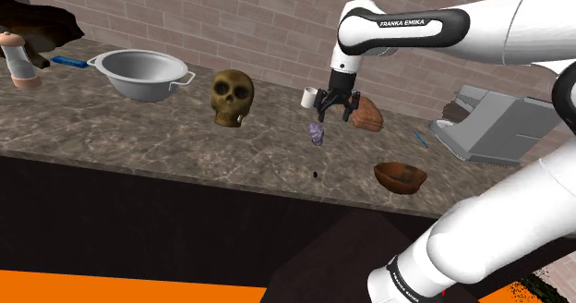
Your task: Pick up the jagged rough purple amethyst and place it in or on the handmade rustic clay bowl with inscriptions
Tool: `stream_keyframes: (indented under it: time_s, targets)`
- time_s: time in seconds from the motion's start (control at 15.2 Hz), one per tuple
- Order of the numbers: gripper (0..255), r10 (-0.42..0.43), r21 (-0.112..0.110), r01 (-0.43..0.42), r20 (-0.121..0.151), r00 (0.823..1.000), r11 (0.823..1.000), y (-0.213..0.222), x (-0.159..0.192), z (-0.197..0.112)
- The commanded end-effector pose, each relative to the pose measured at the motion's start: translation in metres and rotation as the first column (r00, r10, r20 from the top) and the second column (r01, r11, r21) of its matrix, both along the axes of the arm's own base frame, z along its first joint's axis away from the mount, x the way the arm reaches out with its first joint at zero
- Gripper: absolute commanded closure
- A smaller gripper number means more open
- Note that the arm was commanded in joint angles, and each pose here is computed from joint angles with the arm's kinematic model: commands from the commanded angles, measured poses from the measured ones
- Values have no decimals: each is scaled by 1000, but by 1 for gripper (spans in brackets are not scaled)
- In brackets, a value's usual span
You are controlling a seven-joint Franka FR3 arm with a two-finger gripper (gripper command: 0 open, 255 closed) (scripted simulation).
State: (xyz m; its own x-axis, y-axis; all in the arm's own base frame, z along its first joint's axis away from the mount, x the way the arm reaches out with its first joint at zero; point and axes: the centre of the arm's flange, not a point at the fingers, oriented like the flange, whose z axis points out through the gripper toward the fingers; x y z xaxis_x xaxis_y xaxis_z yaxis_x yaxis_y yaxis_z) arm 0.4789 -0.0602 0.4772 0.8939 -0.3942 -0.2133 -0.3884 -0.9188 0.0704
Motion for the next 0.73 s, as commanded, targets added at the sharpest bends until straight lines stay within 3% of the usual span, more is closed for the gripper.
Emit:
stream_keyframes:
  time_s: [0.0, 0.33, 0.66]
  targets:
    - [0, -44, -17, 44, -20, 999, 999, -12, 22, -13]
    - [0, -153, -60, 149, -64, 986, 987, -42, 74, -51]
    - [0, -261, -107, 250, -104, 960, 962, -79, 121, -90]
